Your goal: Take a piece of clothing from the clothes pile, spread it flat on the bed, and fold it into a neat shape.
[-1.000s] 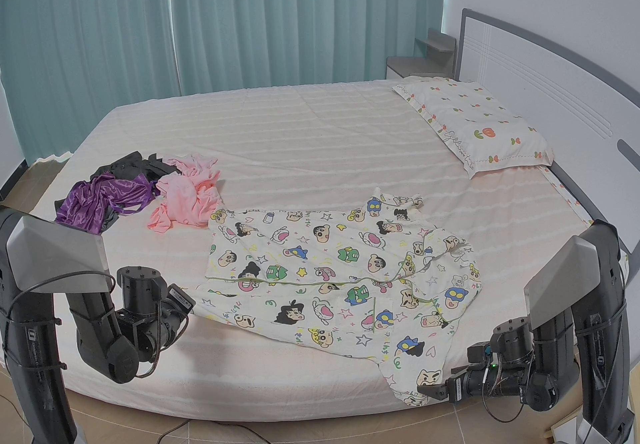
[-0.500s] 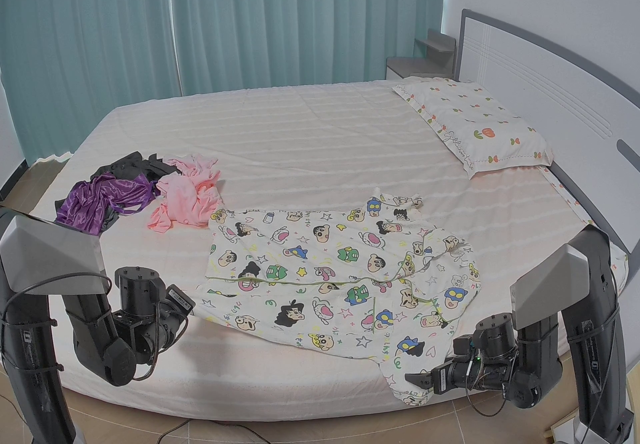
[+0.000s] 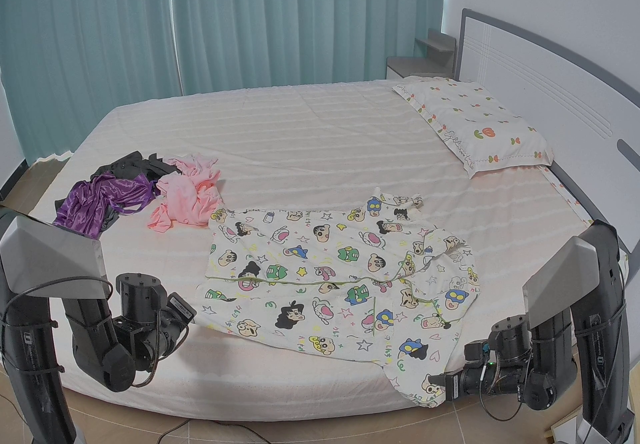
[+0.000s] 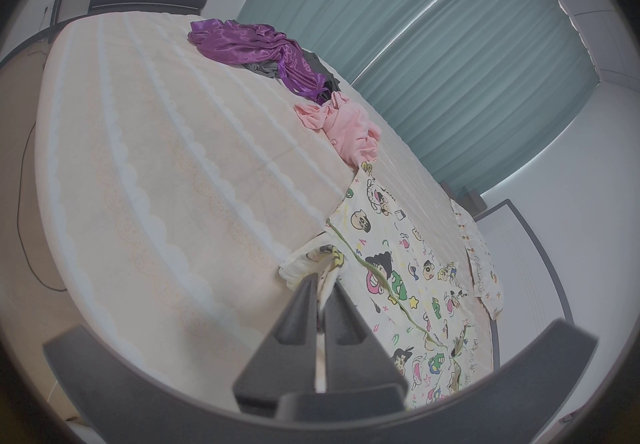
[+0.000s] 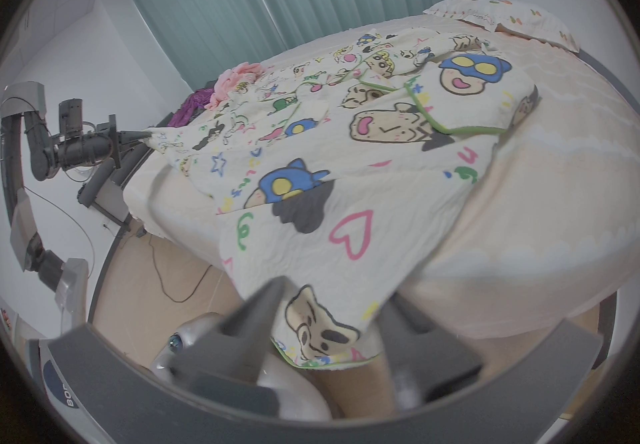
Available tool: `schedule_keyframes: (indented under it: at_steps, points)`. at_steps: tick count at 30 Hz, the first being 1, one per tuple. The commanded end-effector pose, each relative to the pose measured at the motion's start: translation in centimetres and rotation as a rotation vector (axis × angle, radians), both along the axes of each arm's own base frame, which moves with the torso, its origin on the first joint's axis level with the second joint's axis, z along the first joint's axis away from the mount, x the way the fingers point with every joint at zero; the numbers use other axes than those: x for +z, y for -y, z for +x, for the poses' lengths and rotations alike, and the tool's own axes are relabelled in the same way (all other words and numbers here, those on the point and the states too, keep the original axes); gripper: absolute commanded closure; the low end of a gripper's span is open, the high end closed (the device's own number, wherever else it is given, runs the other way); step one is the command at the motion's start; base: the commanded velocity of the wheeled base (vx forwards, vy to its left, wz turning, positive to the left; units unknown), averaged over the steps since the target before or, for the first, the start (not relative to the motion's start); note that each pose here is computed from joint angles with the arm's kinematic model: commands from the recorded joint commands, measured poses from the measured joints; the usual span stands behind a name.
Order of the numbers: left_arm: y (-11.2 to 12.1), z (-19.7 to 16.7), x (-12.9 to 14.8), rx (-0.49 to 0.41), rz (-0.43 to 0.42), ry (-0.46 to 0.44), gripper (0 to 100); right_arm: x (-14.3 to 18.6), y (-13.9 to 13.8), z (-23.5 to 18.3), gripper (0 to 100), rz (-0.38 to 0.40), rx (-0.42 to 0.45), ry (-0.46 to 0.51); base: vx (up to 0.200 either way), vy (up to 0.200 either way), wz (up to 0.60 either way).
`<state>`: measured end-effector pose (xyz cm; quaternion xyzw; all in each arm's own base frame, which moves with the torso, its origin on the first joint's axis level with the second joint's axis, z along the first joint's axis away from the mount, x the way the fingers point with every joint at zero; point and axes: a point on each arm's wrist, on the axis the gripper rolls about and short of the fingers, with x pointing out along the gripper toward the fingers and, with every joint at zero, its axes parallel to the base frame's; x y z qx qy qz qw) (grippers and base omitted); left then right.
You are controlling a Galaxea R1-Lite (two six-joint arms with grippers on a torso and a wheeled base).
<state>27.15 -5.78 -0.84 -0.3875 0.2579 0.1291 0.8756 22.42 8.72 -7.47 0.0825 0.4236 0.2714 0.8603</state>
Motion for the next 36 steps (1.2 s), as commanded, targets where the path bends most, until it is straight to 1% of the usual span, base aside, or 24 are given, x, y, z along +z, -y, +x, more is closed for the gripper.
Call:
schedule_keyframes:
  at_steps: [1,7,12,14,16,18,20,25,30,33,36]
  points:
    - [0.5,-0.8,-0.3,-0.036,0.026,-0.03,100,0.8,0.9,-0.5,100,0.026,0.002,-0.005,0.0,0.0,0.0]
    - [1.1,-2.7,-0.8,-0.112,0.091,-0.093,100,2.3,2.6,-1.5,100,0.101,0.027,-0.028,0.0,0.0,0.0]
    - [1.5,-3.5,-1.0,-0.147,0.109,-0.116,100,2.5,3.4,-2.1,100,0.072,0.062,-0.012,0.0,0.0,0.0]
    - [1.6,-3.8,-1.1,-0.153,0.113,-0.125,100,2.5,3.4,-2.2,100,0.073,0.093,0.003,0.0,0.0,0.0]
    - [1.5,-4.1,-1.1,-0.159,0.119,-0.135,100,2.5,3.4,-2.2,100,0.073,0.104,0.009,0.0,0.0,0.0]
    - [1.5,-4.3,-1.2,-0.168,0.129,-0.144,100,2.5,3.4,-2.2,100,0.073,0.106,0.008,0.0,0.0,0.0]
    - [1.4,-5.0,-1.3,-0.196,0.161,-0.167,100,2.6,3.4,-2.1,100,0.073,0.107,0.015,0.0,0.0,0.0]
    - [1.6,-5.7,-1.6,-0.229,0.188,-0.195,100,3.2,3.5,-2.0,100,0.077,0.104,0.037,0.0,0.0,0.0]
    - [1.4,-6.4,-1.8,-0.272,0.242,-0.225,100,3.8,3.9,-2.4,100,0.066,0.094,0.011,0.0,0.0,0.0]
    - [1.4,-6.7,-1.8,-0.279,0.247,-0.234,100,4.1,4.4,-2.7,100,0.048,0.095,0.0,0.0,0.0,0.0]
    - [1.6,-6.8,-1.8,-0.289,0.247,-0.234,100,4.1,4.6,-3.2,100,0.019,0.116,-0.029,0.0,0.0,0.0]
